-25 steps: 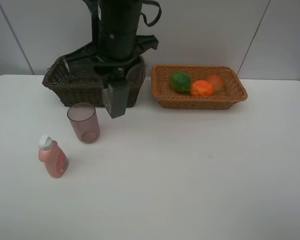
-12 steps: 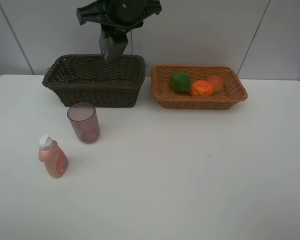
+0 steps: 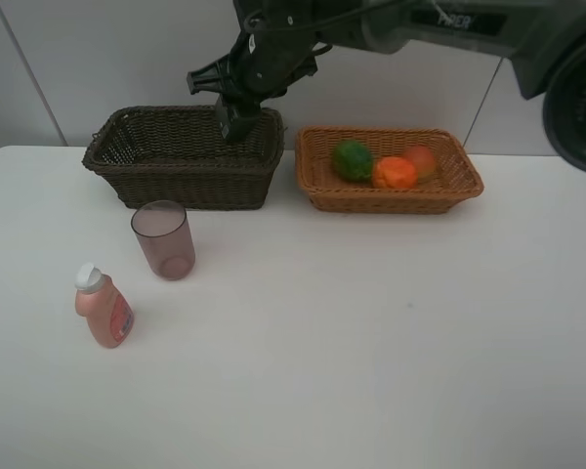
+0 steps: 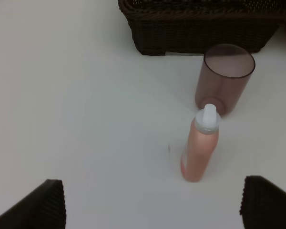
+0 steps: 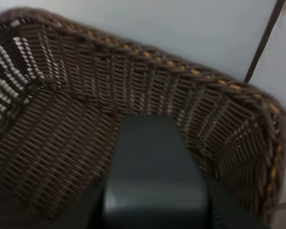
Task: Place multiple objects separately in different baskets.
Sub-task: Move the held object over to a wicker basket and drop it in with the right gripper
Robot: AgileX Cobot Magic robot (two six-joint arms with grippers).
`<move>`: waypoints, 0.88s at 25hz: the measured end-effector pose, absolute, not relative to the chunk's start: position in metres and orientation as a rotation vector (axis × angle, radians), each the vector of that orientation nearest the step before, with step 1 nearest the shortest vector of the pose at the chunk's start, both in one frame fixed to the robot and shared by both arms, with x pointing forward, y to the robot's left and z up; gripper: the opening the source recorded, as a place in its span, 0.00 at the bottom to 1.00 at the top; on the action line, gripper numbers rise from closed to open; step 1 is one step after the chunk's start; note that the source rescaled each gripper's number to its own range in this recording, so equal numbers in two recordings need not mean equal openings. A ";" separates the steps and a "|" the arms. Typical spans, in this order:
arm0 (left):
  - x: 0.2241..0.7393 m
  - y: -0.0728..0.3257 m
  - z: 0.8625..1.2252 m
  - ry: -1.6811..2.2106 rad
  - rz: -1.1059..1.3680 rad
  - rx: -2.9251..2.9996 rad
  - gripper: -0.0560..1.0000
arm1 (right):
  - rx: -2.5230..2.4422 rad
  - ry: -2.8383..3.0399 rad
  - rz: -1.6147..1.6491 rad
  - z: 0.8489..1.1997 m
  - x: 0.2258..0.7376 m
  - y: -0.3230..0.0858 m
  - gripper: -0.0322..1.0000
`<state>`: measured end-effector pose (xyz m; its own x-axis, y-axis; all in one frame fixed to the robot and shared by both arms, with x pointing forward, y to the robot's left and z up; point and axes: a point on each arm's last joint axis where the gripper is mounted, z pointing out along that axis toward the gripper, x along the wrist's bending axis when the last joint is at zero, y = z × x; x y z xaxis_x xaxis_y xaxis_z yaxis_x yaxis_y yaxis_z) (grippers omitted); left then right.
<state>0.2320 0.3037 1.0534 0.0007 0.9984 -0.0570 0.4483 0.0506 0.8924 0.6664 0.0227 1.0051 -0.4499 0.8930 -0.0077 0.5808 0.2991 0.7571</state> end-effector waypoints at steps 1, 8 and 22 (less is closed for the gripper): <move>0.232 0.304 1.053 1.556 0.900 1.503 0.96 | 1.312 2.148 0.972 0.997 0.668 0.025 0.04; 0.232 0.304 1.053 1.556 0.900 1.503 0.96 | 1.295 2.163 1.001 0.964 0.675 0.034 0.04; 0.232 0.304 1.053 1.556 0.900 1.503 0.96 | 1.286 2.159 1.031 0.957 0.677 0.037 0.59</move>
<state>0.2320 0.3037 1.0534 0.0007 0.9984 -0.0570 0.4483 0.0506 0.8924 0.6767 0.0367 0.9572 -0.4828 0.8756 0.0159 0.5628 0.2962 0.7717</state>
